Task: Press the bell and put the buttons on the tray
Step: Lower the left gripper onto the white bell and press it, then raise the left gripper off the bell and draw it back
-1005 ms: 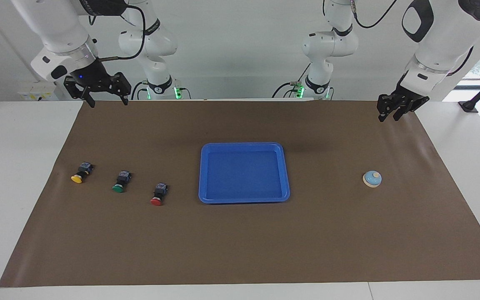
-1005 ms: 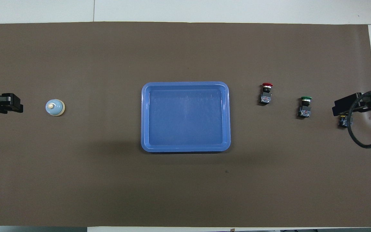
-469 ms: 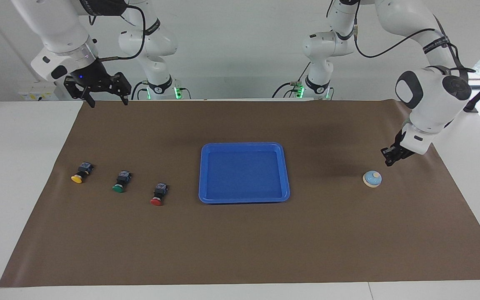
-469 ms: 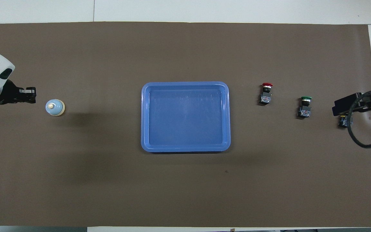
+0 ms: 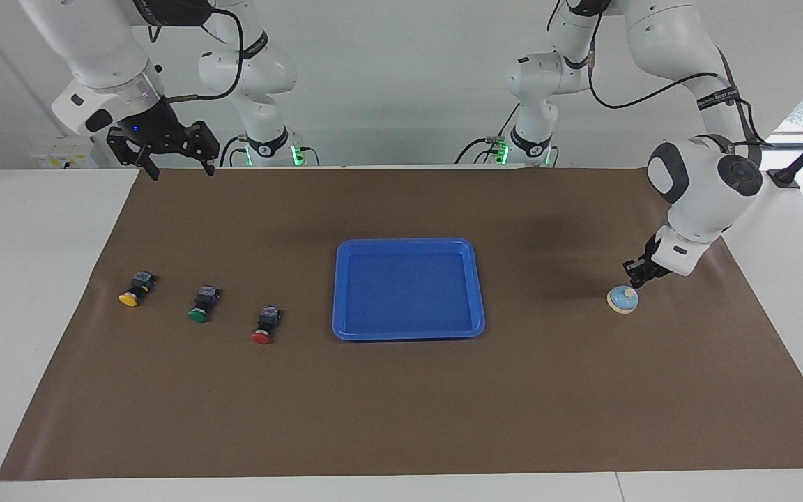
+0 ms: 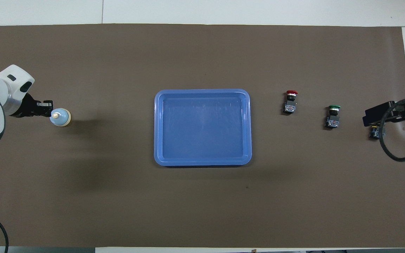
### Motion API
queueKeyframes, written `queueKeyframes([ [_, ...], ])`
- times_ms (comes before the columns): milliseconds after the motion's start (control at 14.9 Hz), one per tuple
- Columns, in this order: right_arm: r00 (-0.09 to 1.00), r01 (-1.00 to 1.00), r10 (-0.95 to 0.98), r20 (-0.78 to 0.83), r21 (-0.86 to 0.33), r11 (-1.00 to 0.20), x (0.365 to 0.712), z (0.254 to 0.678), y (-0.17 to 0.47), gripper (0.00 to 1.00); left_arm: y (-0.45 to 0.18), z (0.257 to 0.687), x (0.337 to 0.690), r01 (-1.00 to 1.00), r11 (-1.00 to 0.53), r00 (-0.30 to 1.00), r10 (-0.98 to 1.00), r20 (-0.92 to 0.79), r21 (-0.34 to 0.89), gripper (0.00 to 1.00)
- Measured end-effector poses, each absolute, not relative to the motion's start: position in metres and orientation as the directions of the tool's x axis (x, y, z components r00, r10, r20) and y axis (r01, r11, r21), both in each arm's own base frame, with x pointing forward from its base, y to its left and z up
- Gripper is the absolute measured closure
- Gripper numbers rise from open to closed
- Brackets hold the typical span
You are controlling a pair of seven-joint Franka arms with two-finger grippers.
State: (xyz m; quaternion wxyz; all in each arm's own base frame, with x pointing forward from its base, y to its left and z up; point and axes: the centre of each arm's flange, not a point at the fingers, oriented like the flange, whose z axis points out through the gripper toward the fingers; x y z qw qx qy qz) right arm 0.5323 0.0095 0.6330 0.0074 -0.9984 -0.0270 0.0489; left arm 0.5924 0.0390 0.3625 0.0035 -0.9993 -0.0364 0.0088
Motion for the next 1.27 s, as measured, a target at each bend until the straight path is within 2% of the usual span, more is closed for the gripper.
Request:
queueKeyframes([
  [201, 0.994, 0.053, 0.055, -0.097, -0.017, -0.998, 0.532, 0.633, 0.010, 0.00, 0.036, 0.337, 0.586, 0.069, -0.998, 0.998, 0.069, -0.010, -0.007, 0.99],
  [536, 0.994, 0.053, 0.055, -0.097, -0.017, -0.998, 0.532, 0.633, 0.010, 0.00, 0.034, 0.342, 0.586, 0.064, -0.998, 0.998, 0.065, -0.021, -0.006, 0.99],
  [670, 0.994, 0.053, 0.055, -0.097, -0.017, -0.998, 0.532, 0.633, 0.010, 0.00, 0.028, 0.364, 0.592, 0.054, -0.999, 0.996, 0.054, -0.069, -0.007, 0.99],
  [938, 0.994, 0.053, 0.055, -0.097, -0.017, -0.998, 0.532, 0.633, 0.010, 0.00, 0.009, 0.439, 0.597, 0.025, -1.000, 0.993, 0.026, -0.111, -0.007, 0.99],
  [1273, 0.994, 0.053, 0.055, -0.097, -0.017, -0.998, 0.532, 0.633, 0.010, 0.00, 0.003, 0.508, 0.572, 0.017, -1.000, 0.995, 0.018, -0.095, -0.007, 0.99],
])
